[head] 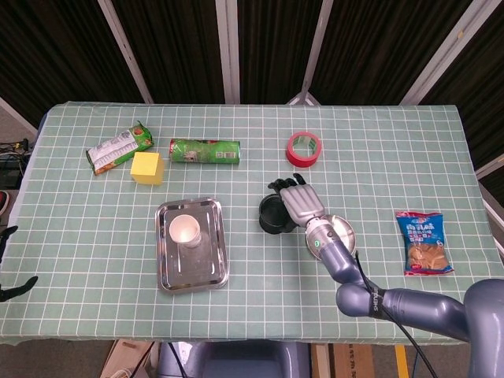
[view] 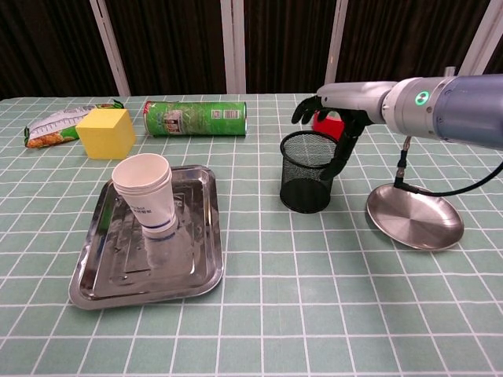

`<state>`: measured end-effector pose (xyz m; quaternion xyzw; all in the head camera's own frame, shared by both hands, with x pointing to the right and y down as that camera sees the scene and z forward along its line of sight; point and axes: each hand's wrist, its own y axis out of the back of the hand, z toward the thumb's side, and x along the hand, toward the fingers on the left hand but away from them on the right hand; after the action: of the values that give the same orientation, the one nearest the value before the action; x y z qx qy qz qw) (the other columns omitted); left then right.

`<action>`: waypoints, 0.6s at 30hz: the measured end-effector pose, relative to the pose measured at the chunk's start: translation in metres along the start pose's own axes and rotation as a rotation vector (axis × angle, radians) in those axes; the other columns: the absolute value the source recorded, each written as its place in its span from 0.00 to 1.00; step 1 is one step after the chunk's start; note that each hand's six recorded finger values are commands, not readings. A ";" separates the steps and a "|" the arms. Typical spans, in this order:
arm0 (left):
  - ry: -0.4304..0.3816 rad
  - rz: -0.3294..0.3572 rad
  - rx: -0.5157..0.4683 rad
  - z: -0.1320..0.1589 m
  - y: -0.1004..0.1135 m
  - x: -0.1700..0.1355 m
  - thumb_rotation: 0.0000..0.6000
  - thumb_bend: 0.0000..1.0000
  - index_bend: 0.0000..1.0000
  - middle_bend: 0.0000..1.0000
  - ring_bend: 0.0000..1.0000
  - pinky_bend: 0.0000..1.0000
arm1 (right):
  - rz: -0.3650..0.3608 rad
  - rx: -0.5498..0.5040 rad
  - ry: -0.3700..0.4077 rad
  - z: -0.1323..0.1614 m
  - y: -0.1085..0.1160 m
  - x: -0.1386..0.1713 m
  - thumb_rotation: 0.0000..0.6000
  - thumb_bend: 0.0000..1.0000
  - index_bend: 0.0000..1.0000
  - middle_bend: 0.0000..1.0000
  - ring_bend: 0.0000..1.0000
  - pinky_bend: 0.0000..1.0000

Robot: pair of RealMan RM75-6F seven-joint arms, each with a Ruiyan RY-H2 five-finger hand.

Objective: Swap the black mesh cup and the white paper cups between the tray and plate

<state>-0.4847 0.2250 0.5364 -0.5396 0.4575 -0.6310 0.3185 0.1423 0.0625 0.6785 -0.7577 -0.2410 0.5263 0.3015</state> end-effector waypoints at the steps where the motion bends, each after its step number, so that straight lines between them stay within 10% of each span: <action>1: -0.001 -0.001 0.001 0.000 0.000 0.000 1.00 0.08 0.16 0.00 0.00 0.00 | -0.004 0.002 -0.001 0.000 0.001 0.000 1.00 0.01 0.01 0.00 0.00 0.00; 11: -0.041 -0.005 -0.011 0.002 0.002 0.002 1.00 0.09 0.15 0.00 0.00 0.00 | -0.040 0.045 -0.021 -0.009 0.016 0.039 1.00 0.00 0.00 0.00 0.00 0.00; 18: -0.144 -0.072 -0.083 0.016 0.005 -0.008 1.00 0.09 0.14 0.00 0.00 0.00 | -0.106 -0.024 -0.150 -0.086 0.015 0.126 1.00 0.00 0.00 0.00 0.00 0.00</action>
<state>-0.4683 0.2262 0.5283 -0.6125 0.4394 -0.5819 0.3050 0.2659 0.1206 0.6088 -0.7058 -0.3089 0.5620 0.3010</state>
